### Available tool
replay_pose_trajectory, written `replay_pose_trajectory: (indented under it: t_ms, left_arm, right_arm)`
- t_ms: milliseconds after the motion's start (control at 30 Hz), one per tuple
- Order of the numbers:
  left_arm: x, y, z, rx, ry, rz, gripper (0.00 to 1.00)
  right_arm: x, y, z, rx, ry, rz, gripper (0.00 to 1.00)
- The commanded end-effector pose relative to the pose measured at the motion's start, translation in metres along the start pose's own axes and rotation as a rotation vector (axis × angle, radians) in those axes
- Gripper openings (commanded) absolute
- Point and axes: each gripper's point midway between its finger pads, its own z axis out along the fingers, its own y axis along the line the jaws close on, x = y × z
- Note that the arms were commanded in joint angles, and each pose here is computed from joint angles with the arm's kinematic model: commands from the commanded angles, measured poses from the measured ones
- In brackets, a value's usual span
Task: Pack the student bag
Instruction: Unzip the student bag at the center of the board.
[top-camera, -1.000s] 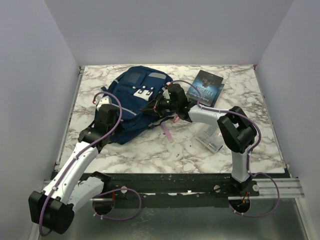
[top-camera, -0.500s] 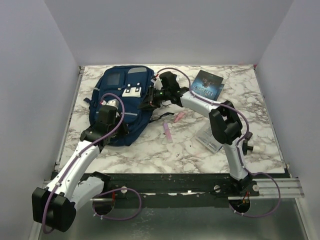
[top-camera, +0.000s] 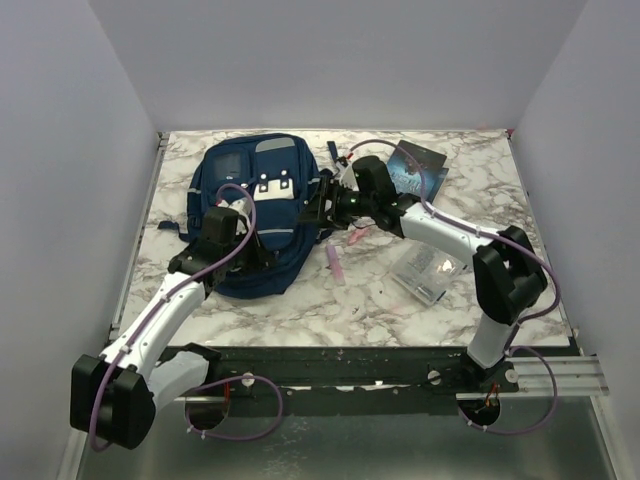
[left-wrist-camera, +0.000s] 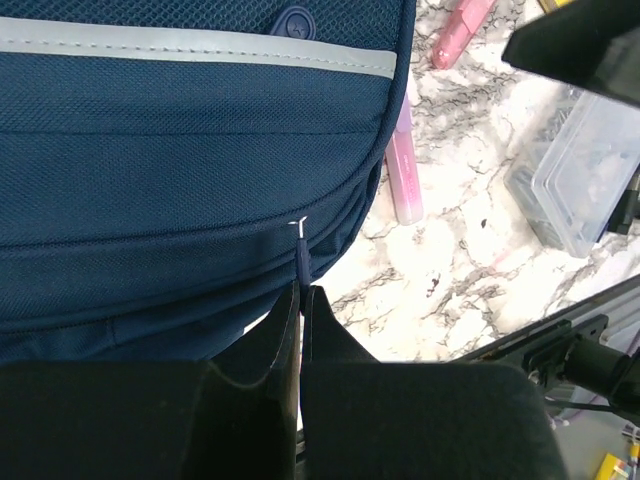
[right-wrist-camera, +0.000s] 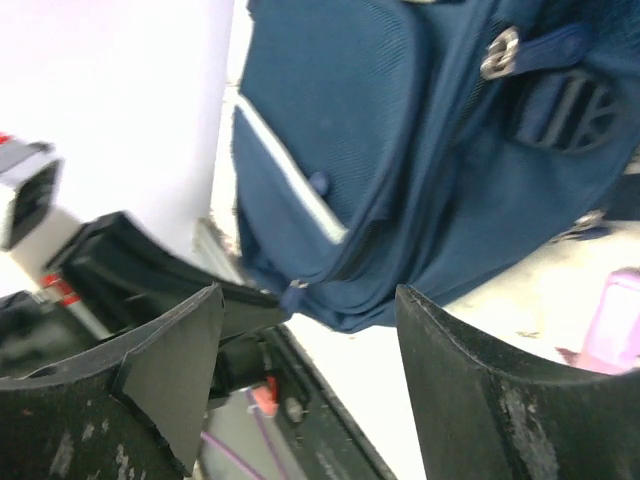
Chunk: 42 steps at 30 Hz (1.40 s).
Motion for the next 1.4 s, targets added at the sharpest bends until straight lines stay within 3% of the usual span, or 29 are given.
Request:
replay_pose_trajectory:
  t_ms: [0, 500, 733, 1167, 1367]
  left_arm:
    - [-0.004, -0.016, 0.006, 0.084, 0.009, -0.007, 0.0]
    - [-0.001, -0.028, 0.006, 0.149, 0.036, -0.027, 0.0]
    - [-0.002, -0.036, 0.006, 0.19, 0.037, -0.038, 0.0]
    - [-0.001, -0.033, 0.01, 0.18, 0.042, -0.016, 0.0]
    - [0.005, -0.034, 0.012, 0.195, 0.071, -0.027, 0.0]
  right_arm:
    - [0.01, 0.026, -0.002, -0.201, -0.02, 0.134, 0.7]
    - [0.028, 0.025, 0.021, -0.325, -0.013, 0.412, 0.59]
    - [0.03, 0.012, 0.026, -0.267, -0.028, 0.424, 0.58]
    - [0.039, 0.015, 0.01, -0.288, -0.037, 0.367, 0.67]
    - [0.034, 0.018, 0.022, -0.309, -0.032, 0.398, 0.59]
